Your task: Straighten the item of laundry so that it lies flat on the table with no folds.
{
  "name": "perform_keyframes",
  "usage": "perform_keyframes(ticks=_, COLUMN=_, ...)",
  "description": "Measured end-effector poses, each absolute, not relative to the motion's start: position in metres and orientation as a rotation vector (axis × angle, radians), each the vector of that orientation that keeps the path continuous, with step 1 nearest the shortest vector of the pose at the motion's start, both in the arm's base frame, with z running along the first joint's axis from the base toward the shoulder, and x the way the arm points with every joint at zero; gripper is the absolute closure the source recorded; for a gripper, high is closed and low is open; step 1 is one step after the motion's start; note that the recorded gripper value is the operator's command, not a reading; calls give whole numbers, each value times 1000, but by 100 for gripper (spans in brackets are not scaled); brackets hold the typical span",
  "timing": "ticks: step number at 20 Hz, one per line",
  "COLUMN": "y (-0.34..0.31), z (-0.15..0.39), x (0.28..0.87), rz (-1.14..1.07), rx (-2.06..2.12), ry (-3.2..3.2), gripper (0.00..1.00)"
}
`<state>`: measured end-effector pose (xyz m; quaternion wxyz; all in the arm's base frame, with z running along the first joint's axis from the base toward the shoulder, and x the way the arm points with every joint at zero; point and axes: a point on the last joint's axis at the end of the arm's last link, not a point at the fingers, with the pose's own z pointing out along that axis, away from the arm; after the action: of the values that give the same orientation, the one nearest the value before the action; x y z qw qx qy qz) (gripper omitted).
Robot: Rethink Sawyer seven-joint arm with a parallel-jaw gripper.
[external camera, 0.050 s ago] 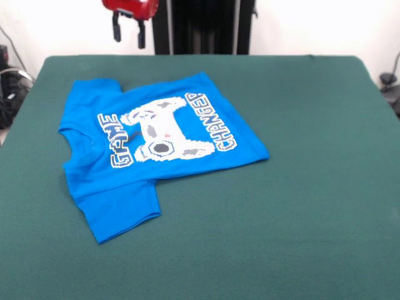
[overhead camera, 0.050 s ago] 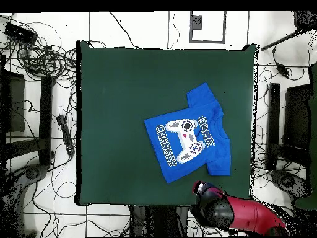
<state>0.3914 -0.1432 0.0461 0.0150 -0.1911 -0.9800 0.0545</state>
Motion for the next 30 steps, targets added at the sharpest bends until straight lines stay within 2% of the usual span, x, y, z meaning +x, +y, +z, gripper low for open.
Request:
perform_keyframes(ticks=13, y=-162, z=47, x=422, rz=226, rx=-588, ry=-3076, gripper=0)
perform_keyframes(ticks=30, y=-152, z=38, x=452, rz=248, rx=-512, ry=-3117, gripper=0)
